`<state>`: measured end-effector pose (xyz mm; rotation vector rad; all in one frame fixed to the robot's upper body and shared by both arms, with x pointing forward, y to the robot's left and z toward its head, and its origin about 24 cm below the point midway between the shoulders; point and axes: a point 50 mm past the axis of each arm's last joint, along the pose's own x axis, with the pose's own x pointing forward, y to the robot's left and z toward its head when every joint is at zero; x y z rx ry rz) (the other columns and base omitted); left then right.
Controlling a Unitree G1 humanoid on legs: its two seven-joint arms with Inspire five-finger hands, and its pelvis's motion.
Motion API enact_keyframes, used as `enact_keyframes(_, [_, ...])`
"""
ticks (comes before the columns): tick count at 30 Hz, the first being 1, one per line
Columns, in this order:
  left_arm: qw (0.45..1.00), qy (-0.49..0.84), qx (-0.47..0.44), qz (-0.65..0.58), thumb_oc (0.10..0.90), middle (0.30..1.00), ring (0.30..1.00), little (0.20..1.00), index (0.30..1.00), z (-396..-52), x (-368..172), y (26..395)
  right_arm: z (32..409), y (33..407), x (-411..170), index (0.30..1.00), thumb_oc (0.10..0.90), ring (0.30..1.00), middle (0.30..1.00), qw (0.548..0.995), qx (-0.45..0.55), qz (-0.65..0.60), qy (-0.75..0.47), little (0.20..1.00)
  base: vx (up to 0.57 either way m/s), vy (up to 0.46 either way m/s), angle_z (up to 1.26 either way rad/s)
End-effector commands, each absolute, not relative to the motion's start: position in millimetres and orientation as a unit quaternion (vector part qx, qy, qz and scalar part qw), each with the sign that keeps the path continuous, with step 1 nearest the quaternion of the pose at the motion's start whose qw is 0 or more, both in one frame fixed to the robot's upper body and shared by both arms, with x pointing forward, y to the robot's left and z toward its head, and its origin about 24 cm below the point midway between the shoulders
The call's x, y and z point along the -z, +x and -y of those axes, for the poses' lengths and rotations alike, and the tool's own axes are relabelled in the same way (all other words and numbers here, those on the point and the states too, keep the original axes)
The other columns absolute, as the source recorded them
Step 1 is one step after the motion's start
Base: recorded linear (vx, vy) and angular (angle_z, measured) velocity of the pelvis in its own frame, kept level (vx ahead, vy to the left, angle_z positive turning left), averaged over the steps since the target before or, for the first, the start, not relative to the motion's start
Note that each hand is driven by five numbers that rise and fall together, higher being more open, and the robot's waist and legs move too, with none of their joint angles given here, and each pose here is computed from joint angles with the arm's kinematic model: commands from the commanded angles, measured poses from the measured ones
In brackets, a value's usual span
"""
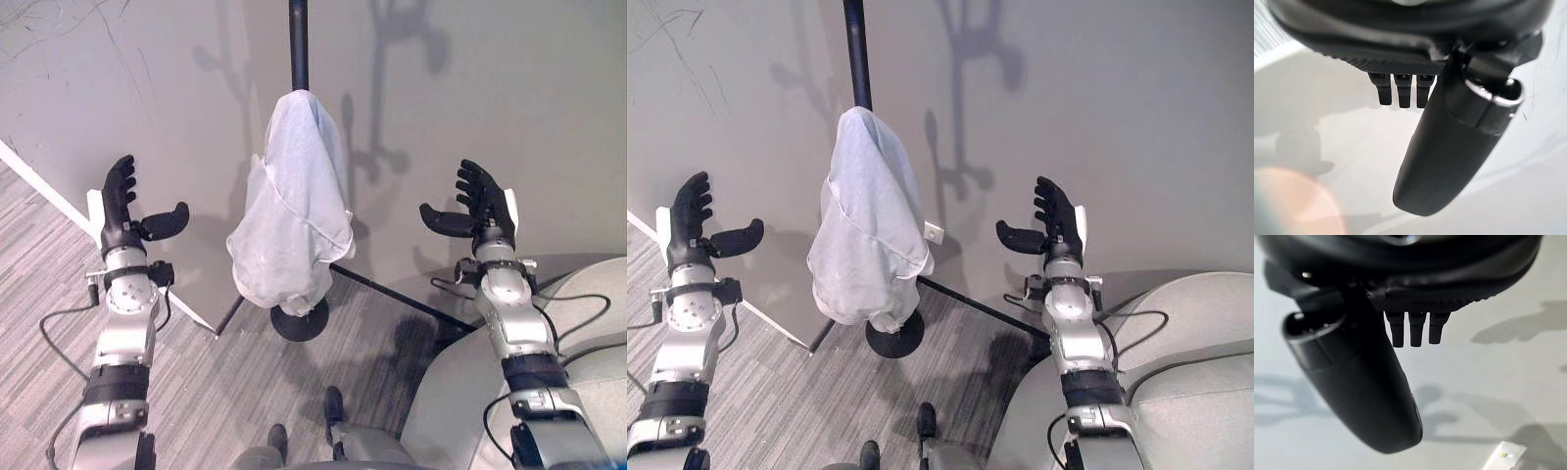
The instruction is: Hang the clothes on the sofa on the clothes rack.
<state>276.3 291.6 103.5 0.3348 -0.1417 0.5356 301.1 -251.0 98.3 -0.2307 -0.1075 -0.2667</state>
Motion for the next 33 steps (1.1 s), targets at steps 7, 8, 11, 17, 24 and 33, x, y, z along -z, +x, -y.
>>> enact_keyframes(7, [0.966,0.080,-0.246,-0.022,0.800,0.900,0.900,0.900,0.900,-289.5,-36.4,226.6,266.0,250.3,-34.8,0.900,0.800,0.900,0.900,0.989,0.120,-0.021,-0.086,0.900,-0.01,0.007,0.01])
enact_keyframes(8, [0.967,0.077,-0.238,-0.049,0.800,0.900,0.900,0.900,0.900,-287.1,-23.1,219.3,266.0,242.1,-22.3,0.900,0.800,0.900,0.900,0.989,0.117,-0.046,-0.084,0.900,0.00,0.000,0.00])
enact_keyframes(11, [0.966,0.063,-0.219,-0.119,0.800,0.900,0.900,0.900,0.900,-277.5,10.3,207.4,263.3,226.3,9.8,0.900,0.800,0.900,0.900,0.985,0.111,-0.112,-0.074,0.900,-0.01,0.007,0.00])
enact_keyframes(17, [0.952,0.071,-0.162,-0.251,0.800,0.900,0.900,0.900,0.900,-258.0,66.8,187.7,265.0,186.2,83.7,0.900,0.800,0.900,0.900,0.936,0.100,-0.307,-0.137,0.900,-0.01,0.009,0.00])
enact_keyframes(24, [0.916,0.102,-0.097,-0.376,0.800,0.900,0.900,0.900,0.900,-236.8,114.2,171.4,239.6,161.6,125.2,0.900,0.800,0.900,0.900,0.899,0.083,-0.417,-0.104,0.900,0.00,0.000,0.00])
enact_keyframes(33, [0.896,0.099,-0.068,-0.428,0.800,0.900,0.900,0.900,0.900,-220.5,132.6,158.5,223.8,149.8,139.4,0.900,0.800,0.900,0.900,0.883,0.071,-0.457,-0.076,0.900,0.00,0.000,0.00])
